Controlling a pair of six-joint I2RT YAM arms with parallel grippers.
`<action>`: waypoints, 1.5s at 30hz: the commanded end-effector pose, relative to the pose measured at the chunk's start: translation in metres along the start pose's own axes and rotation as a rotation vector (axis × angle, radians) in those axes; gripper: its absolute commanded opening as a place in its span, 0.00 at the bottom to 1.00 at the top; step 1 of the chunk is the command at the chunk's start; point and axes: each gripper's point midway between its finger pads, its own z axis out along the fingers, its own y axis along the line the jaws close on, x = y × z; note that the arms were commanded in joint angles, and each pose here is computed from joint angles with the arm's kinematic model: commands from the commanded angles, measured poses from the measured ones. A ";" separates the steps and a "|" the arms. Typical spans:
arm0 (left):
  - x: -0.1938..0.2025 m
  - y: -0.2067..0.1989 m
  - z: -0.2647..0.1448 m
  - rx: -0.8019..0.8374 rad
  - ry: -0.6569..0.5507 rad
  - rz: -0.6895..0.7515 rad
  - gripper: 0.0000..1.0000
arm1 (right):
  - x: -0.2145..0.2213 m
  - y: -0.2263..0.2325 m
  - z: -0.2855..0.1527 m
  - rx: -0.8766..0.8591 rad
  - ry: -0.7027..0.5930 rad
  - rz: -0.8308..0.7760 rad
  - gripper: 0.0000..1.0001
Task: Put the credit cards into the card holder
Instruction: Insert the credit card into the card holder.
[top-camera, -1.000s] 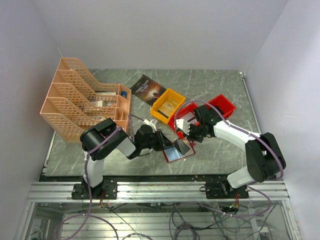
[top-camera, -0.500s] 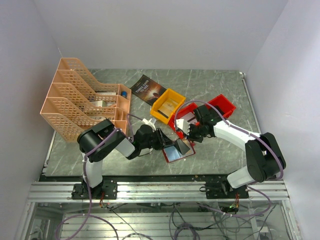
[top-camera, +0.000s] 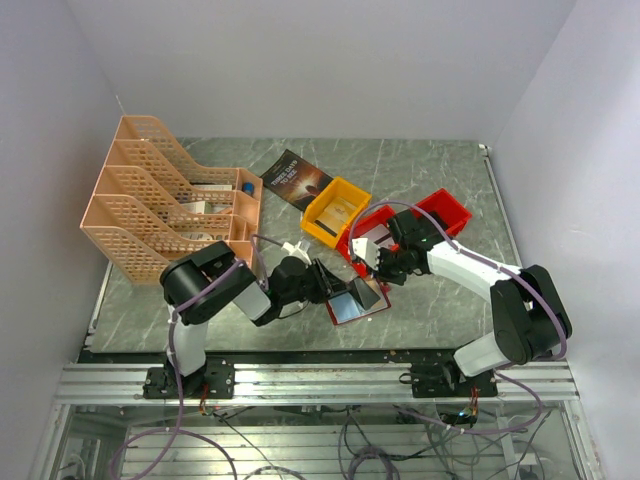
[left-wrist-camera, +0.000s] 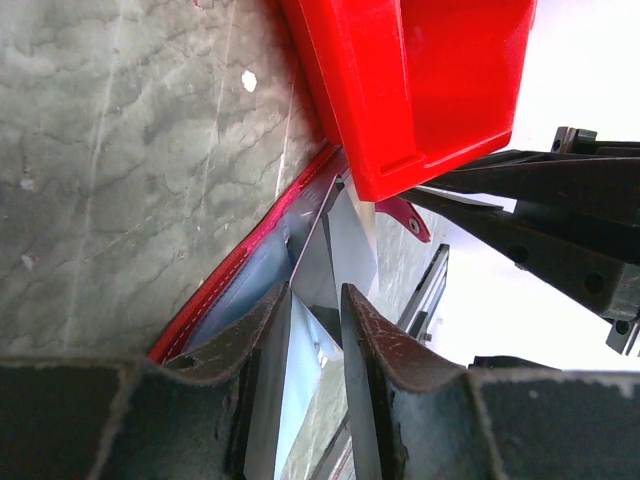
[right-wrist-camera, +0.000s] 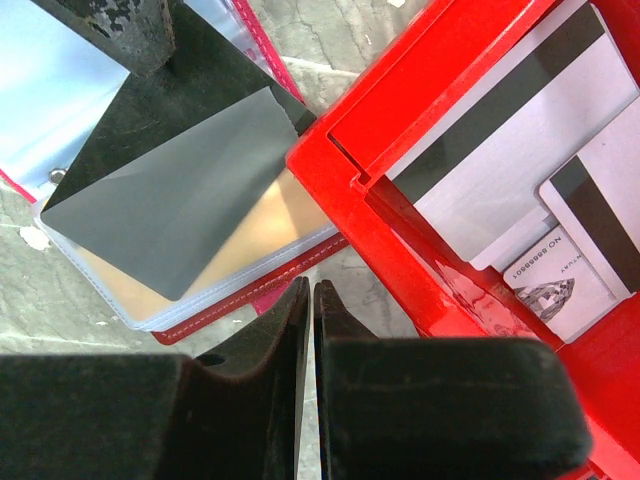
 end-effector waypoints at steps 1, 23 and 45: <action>-0.004 -0.013 0.006 0.068 -0.052 0.001 0.37 | -0.006 -0.004 -0.004 0.004 -0.014 0.000 0.07; 0.011 -0.011 0.004 0.127 0.027 0.046 0.07 | 0.000 0.001 0.001 -0.025 0.006 0.006 0.07; 0.014 0.000 0.005 0.048 0.152 0.056 0.07 | 0.002 0.009 0.008 -0.072 0.008 0.013 0.07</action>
